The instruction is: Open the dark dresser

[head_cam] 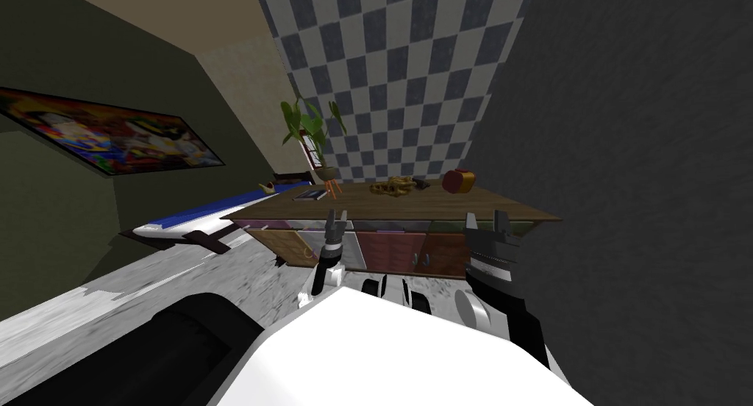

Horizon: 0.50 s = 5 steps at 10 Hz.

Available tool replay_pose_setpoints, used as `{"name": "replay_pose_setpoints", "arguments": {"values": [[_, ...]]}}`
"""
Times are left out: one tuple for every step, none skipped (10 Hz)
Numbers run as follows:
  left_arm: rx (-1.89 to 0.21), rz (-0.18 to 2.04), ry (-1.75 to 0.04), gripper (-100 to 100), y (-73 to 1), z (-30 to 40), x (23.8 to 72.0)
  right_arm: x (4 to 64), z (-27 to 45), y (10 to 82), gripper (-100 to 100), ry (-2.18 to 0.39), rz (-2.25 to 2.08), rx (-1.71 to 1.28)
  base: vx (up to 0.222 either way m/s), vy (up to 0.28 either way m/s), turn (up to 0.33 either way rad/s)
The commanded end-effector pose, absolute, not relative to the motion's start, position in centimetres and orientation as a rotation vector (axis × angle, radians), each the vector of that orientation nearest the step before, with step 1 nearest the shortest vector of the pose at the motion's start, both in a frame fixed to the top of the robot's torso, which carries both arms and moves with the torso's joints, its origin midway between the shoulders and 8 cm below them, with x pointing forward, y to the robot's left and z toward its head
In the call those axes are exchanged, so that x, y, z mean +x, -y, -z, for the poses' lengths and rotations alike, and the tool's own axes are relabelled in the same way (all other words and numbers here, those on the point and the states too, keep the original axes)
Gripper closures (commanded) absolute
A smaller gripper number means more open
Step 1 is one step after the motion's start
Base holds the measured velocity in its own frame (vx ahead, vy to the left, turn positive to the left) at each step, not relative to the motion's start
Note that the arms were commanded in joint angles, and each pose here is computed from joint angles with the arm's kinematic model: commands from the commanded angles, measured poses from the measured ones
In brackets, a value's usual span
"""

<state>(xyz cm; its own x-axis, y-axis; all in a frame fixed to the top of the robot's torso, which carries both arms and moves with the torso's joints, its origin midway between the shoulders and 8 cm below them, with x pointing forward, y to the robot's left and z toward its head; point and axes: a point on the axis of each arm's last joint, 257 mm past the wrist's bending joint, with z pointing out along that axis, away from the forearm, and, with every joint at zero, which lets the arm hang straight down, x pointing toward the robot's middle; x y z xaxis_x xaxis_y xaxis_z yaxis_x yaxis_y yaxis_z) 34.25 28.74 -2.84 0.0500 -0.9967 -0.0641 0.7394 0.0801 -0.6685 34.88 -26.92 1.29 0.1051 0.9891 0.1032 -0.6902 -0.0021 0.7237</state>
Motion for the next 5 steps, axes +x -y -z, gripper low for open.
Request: {"name": "replay_pose_setpoints", "arguments": {"values": [[-0.557, 1.412, -0.624, -100, -29.1, 5.2, 34.7, 34.9, -1.3, 26.9, 0, -0.517, -1.417, 0.735, 0.011, -0.08, -0.01], [-0.564, 1.408, -0.632, -100, -29.2, 6.0, 34.8, 34.9, -1.3, 26.9, 0, -0.517, -1.417, 0.735, 0.023, -0.07, -0.008], [-0.57, 1.405, -0.638, -100, -29.3, 6.8, 34.8, 34.9, -1.3, 26.9, 0, -0.517, -1.417, 0.735, 0.022, -0.06, -0.007], [-0.581, 1.4, -0.646, -100, -29.5, 7.7, 34.9, 34.9, -1.3, 26.9, 0, -0.517, -1.417, 0.735, 0.02, -0.054, -0.012], [-0.589, 1.397, -0.652, -100, -29.6, 8.5, 34.9, 34.9, -1.3, 26.9, 0, -0.517, -1.417, 0.735, 0.017, -0.065, -0.011]]}}
